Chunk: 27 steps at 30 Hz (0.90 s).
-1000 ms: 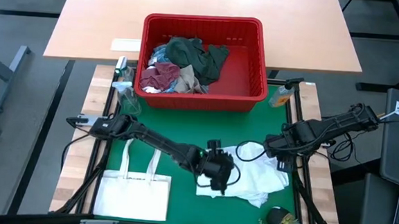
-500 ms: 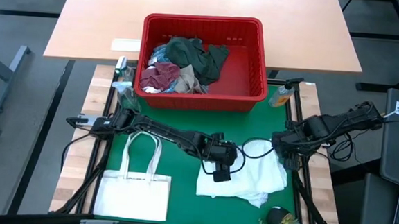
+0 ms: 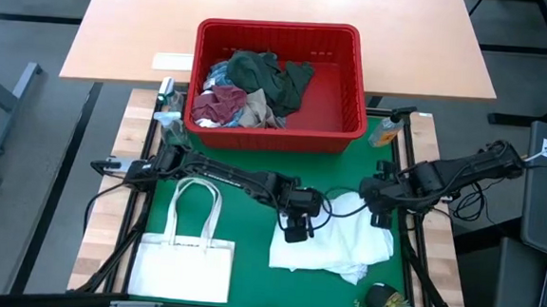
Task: Fold Laundry from Bin
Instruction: Fold the white polo shirt
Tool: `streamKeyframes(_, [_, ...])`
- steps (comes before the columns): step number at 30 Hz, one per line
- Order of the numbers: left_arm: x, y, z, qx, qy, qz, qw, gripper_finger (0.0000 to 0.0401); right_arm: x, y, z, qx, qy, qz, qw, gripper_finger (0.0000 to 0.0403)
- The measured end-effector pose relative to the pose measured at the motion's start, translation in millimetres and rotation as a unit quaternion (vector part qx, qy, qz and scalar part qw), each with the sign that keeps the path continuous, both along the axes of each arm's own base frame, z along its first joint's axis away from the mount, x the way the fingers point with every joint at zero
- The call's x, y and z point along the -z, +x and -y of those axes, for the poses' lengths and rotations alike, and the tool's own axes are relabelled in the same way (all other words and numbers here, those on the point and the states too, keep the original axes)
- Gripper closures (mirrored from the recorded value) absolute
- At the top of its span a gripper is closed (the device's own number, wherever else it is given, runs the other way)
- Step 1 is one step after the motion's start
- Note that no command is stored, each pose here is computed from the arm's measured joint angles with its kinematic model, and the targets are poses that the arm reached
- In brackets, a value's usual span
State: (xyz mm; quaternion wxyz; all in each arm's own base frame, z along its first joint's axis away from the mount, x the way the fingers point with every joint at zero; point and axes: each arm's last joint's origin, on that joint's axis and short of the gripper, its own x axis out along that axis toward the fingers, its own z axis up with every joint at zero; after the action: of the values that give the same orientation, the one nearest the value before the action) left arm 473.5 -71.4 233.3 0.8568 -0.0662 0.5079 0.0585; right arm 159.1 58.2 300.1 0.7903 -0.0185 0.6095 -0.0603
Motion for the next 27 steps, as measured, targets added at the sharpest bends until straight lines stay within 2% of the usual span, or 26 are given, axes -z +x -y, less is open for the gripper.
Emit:
streamKeyframes(3, [1,-1,0,0.006,-0.012,-0.010,1.000,0.0221,14,-4,0,0.005,0.017,-0.037,0.999,0.0212])
streamKeyframes(7, [1,-1,0,0.007,-0.012,-0.011,1.000,0.0221,32,-11,0,0.073,0.050,-0.088,0.992,0.0212])
streamKeyframes(11, [1,-1,1,0.008,-0.012,-0.010,1.000,0.0221,48,-16,2,0.125,0.048,-0.112,0.985,0.0212])
streamKeyframes(14, [1,-1,1,0.007,-0.012,-0.010,1.000,0.0221,54,-15,2,0.131,0.039,-0.107,0.985,0.0212])
streamKeyframes(20, [1,-1,1,0.008,-0.012,-0.010,1.000,0.0221,55,-8,-1,0.126,0.055,-0.070,0.988,0.0212])
streamKeyframes(27, [2,-1,1,0.011,-0.011,-0.011,1.000,0.0221,70,-13,4,0.160,0.019,-0.078,0.984,0.0212])
